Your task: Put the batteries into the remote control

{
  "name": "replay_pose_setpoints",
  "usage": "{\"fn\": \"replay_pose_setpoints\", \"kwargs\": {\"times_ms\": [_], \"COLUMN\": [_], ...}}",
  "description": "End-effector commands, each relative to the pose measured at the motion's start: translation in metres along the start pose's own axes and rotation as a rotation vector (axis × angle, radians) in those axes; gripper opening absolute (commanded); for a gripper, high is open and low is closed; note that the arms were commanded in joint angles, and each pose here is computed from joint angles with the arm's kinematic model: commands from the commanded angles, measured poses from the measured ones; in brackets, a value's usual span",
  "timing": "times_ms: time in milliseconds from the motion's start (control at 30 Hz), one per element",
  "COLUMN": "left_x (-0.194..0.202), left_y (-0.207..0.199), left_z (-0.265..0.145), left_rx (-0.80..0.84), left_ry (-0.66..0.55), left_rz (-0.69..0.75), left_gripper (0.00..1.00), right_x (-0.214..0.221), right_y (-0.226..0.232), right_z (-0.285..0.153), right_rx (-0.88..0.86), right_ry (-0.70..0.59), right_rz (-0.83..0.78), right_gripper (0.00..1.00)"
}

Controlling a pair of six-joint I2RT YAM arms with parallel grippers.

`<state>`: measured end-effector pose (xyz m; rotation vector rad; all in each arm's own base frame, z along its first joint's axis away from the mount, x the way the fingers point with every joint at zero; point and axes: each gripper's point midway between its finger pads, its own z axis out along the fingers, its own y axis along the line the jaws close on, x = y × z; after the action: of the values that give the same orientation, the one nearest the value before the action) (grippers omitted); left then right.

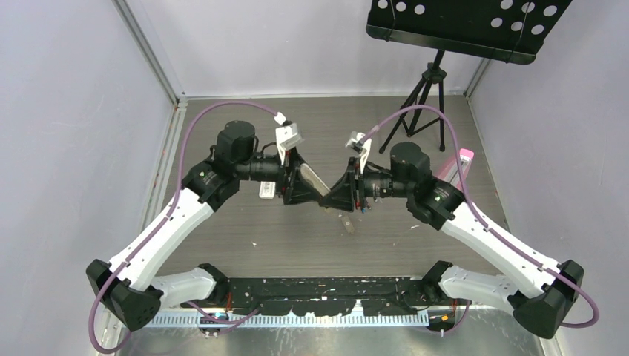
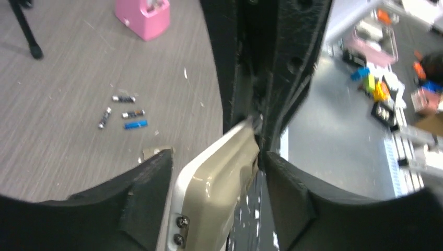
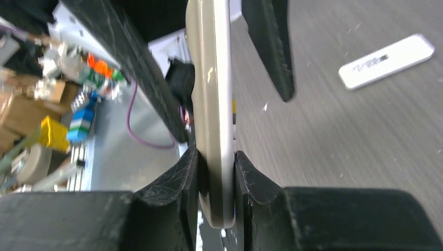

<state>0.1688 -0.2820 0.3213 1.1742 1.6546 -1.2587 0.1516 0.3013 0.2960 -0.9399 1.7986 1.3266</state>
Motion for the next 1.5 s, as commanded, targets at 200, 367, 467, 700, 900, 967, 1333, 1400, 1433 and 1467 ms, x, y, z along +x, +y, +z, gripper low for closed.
{"fn": "replay_pose_setpoints", "kwargs": {"times_ms": [200, 367, 467, 700, 900, 967, 1333, 1400, 1433, 1467], "left_x": [-0.117, -0.125, -0.124, -0.129, -0.131, -0.131, -0.083, -0.056, -0.042, -0.029], "left_y": [0.027, 0.024, 0.021, 0.007, -0.005, -0.007, 0.053, 0.085, 0.101, 0.114], "left_z": [-0.01, -0.016, -0.018, -0.021, -0.016, -0.016, -0.01, -0.018, -0.024, -0.029], "left_rx": [-0.132, -0.104, -0.093, -0.02, 0.064, 0.08, -0.257, -0.455, -0.553, -0.632], "left_ry": [-0.643, -0.714, -0.729, -0.732, -0.678, -0.665, -0.534, -0.48, -0.455, -0.433], "left_rz": [-0.294, -0.306, -0.31, -0.292, -0.272, -0.269, -0.244, -0.259, -0.268, -0.272], "left_gripper": [0.8, 0.8, 0.76, 0.63, 0.31, 0.19, 0.0, 0.0, 0.0, 0.0], "right_x": [-0.09, -0.091, -0.094, -0.096, -0.101, -0.101, -0.08, -0.065, -0.053, -0.043], "right_y": [0.016, 0.012, 0.008, 0.0, 0.001, 0.002, -0.05, -0.069, -0.079, -0.089], "right_z": [-0.014, -0.013, -0.013, -0.013, -0.016, -0.016, -0.025, -0.034, -0.039, -0.043], "right_rx": [-0.014, -0.013, -0.005, -0.04, -0.106, -0.125, 0.188, 0.327, 0.4, 0.466], "right_ry": [-0.468, -0.503, -0.538, -0.589, -0.596, -0.588, -0.516, -0.486, -0.459, -0.437], "right_rz": [0.059, 0.089, 0.123, 0.213, 0.268, 0.276, 0.336, 0.346, 0.364, 0.381], "right_gripper": [0.0, 0.0, 0.0, 0.0, 0.0, 0.0, 0.71, 0.73, 0.73, 0.73]}}
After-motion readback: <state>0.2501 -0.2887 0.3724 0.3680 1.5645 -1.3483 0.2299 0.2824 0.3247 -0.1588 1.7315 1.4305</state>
